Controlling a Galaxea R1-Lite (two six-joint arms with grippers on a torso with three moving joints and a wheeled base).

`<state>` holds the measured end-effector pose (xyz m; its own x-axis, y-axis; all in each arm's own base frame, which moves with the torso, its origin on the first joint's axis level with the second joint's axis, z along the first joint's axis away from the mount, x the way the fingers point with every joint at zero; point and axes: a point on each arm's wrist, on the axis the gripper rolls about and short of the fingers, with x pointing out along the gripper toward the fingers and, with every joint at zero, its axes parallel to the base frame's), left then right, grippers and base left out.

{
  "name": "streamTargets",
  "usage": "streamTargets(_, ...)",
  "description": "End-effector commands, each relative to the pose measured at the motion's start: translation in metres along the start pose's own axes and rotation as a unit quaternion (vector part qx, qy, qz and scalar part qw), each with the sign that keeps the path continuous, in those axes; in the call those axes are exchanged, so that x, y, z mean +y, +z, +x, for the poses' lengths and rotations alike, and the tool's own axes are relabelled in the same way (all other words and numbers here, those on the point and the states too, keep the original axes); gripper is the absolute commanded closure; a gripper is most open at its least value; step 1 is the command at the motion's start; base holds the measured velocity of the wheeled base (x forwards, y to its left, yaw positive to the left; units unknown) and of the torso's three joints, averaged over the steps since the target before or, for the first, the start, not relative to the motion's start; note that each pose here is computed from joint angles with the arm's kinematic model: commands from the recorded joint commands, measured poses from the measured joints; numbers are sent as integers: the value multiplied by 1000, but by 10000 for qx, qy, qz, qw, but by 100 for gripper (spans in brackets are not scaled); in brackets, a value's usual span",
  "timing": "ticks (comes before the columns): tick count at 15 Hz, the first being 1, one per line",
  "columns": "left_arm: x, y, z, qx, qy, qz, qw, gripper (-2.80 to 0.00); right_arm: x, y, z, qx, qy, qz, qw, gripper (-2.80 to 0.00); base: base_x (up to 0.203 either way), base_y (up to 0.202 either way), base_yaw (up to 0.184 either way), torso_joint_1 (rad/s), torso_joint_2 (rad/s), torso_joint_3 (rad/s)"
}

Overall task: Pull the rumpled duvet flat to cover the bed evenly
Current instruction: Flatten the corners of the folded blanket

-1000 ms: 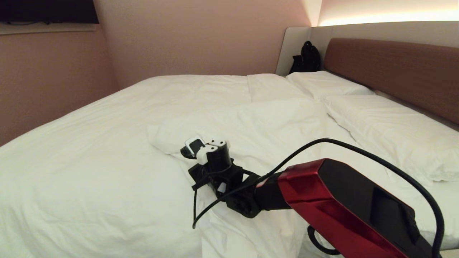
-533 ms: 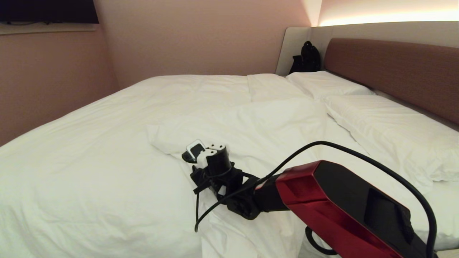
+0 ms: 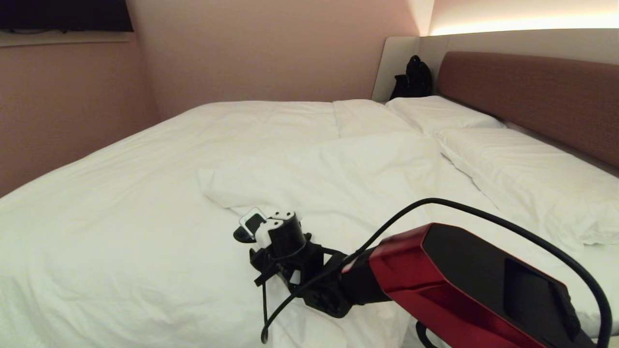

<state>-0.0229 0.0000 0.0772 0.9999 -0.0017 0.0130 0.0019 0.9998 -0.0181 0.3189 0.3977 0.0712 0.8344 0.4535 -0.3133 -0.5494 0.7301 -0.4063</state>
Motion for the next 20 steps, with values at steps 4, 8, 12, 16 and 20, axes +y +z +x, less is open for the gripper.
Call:
streamTargets(4,0,0,0,-4,1,-2,10000,0,4,-2,2,57,-145,-113,9998,-280,0,0,0,0,0,0)
streamTargets(8,0,0,0,-4,1,-2,10000,0,-41,-16,33,327,-860,34,9958,-280,0,0,0,0,0,0)
streamTargets(12,0,0,0,-4,1,-2,10000,0,-72,-29,47,494,-1186,149,9916,-280,0,0,0,0,0,0)
streamTargets(16,0,0,0,-4,1,-2,10000,0,-72,-30,47,498,-1177,168,9917,0,0,0,0,0,0,0)
streamTargets(20,0,0,0,-4,1,-2,10000,0,-75,-14,37,337,-1187,225,9921,0,0,0,0,0,0,0)
